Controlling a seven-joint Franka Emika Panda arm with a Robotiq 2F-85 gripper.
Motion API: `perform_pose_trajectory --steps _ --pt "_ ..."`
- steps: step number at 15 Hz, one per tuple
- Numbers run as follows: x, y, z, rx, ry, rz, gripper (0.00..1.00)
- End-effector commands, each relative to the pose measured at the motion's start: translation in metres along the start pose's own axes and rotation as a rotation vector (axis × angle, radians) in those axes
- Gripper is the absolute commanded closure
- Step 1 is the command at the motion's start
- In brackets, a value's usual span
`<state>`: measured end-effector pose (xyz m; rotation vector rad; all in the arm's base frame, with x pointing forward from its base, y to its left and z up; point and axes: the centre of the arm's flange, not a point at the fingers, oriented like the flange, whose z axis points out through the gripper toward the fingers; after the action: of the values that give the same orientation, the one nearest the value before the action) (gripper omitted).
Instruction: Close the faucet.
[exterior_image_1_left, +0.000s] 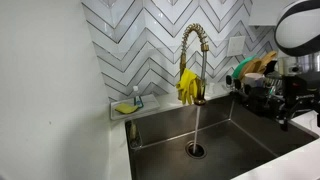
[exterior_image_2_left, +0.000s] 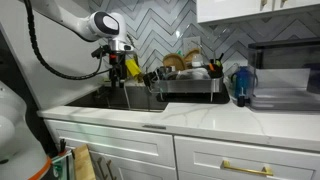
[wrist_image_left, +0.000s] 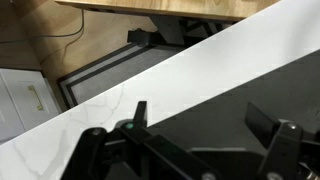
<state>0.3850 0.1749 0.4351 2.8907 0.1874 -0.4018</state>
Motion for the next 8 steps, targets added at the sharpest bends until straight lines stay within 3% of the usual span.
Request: perform_pose_trajectory --steps 1,3,6,8 --pt "0.000 0.000 0.000 0.000 0.000 0.000 0.00" --pt "0.003 0.001 -0.004 -0.008 0.031 -0.007 0.00" --pt "0.026 0.008 -0.038 -0.057 0.234 -0.031 0.00" --pt "0.047 0.010 -0.065 -0.030 0.370 -0.031 0.00"
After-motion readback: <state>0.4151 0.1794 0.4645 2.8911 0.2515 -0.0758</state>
